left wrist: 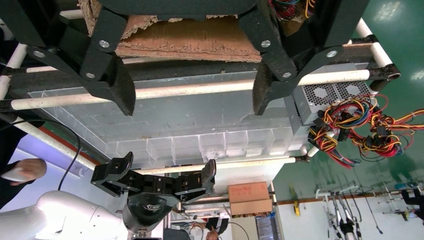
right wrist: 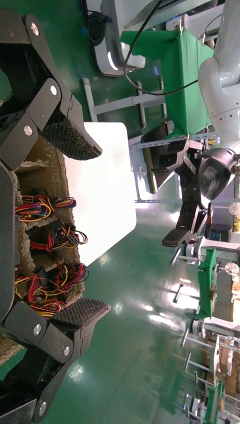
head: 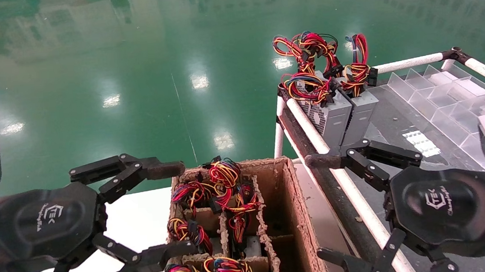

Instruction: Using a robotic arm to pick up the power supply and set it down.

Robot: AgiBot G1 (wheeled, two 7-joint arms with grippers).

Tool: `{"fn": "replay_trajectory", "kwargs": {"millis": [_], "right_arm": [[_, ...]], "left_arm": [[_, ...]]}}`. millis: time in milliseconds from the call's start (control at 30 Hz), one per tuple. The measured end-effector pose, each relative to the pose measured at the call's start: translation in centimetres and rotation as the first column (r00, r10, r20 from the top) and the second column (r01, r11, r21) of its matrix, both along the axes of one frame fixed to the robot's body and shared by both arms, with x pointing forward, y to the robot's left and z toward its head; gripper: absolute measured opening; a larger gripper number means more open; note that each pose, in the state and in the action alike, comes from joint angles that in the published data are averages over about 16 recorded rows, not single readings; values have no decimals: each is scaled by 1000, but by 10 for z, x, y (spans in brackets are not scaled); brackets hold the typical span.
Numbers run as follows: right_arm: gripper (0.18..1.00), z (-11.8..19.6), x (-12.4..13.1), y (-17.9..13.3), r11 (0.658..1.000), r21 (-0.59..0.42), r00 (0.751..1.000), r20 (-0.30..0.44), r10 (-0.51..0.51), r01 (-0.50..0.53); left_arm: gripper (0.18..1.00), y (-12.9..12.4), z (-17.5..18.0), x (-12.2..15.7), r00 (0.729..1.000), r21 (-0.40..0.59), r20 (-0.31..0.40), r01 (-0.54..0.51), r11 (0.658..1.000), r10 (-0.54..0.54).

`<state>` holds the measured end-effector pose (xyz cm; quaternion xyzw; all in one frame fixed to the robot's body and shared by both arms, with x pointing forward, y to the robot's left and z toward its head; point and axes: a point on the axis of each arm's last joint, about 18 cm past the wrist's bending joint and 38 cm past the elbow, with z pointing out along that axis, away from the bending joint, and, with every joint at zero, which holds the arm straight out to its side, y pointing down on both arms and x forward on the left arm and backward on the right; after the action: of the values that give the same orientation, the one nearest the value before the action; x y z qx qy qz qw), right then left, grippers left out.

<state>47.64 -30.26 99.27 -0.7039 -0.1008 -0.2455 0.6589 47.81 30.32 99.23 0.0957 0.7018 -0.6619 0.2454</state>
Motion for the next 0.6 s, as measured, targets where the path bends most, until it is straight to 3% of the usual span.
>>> {"fn": "replay_trajectory", "kwargs": {"millis": [300,600], "right_arm": [[1001,0,0,0,1000,0,1000,0,0,0],[1001,0,0,0,1000,0,1000,0,0,0]], "left_arm": [[768,0,0,0,1000,0,0,0,1000,0],[549,0,0,0,1000,0,0,0,1000,0]]}}
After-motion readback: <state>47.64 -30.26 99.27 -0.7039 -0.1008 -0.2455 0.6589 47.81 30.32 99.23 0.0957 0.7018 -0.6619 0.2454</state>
